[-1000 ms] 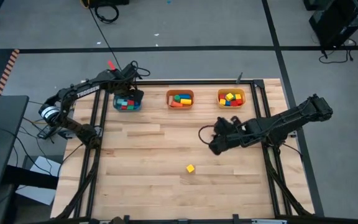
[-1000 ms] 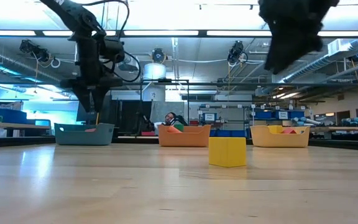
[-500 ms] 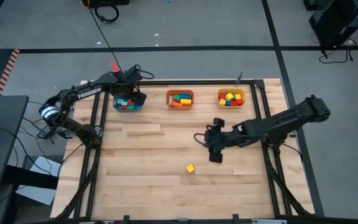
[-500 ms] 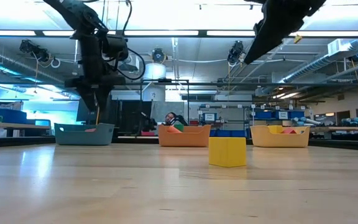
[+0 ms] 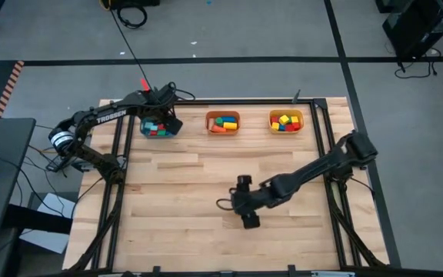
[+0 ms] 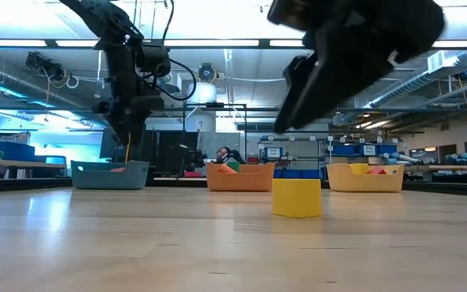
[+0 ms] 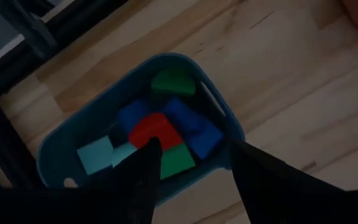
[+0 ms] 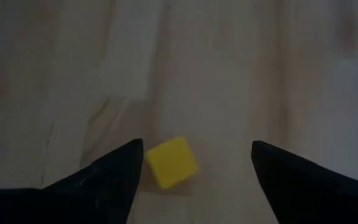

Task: Sort blocks by size
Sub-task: Put the yellow cube block into the yellow bin

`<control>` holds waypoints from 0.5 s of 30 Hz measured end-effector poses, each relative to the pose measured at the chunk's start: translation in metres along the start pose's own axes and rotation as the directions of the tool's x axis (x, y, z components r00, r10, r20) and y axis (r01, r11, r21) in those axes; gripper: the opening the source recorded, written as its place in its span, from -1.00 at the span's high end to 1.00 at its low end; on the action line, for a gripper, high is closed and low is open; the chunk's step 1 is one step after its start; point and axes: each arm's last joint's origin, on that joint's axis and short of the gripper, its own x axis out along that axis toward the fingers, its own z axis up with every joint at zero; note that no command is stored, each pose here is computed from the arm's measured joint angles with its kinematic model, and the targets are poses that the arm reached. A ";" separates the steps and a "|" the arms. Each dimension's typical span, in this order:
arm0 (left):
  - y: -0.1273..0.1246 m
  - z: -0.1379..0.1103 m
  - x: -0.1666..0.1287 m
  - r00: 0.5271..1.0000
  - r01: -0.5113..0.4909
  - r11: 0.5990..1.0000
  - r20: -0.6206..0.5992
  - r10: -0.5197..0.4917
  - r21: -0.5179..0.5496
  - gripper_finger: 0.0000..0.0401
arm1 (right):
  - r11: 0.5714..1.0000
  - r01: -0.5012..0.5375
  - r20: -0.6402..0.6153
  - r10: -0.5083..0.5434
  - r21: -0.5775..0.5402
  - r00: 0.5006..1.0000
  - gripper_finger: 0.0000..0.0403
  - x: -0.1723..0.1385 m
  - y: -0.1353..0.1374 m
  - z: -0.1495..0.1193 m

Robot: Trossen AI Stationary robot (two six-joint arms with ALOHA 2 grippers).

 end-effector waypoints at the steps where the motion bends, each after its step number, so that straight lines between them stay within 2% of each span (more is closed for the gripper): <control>1: 0.000 0.000 0.000 1.000 0.000 1.000 0.001 0.000 0.002 0.01 | 1.000 -0.019 -0.018 0.018 -0.023 1.000 -0.57 0.005 0.002 0.000; 6: 0.000 0.000 0.000 1.000 0.000 1.000 0.001 0.000 0.028 0.01 | 0.988 -0.074 -0.051 0.067 -0.136 0.996 -0.58 0.023 0.008 0.006; 10: 0.000 0.000 0.000 1.000 0.000 1.000 0.001 0.000 0.030 0.01 | 0.984 -0.119 -0.117 0.104 -0.134 0.988 -0.56 0.035 0.005 0.002; 15: 0.000 0.002 0.000 1.000 0.003 1.000 0.018 -0.004 0.027 0.01 | 0.981 -0.118 -0.155 0.094 -0.154 0.984 -0.49 0.042 0.003 -0.002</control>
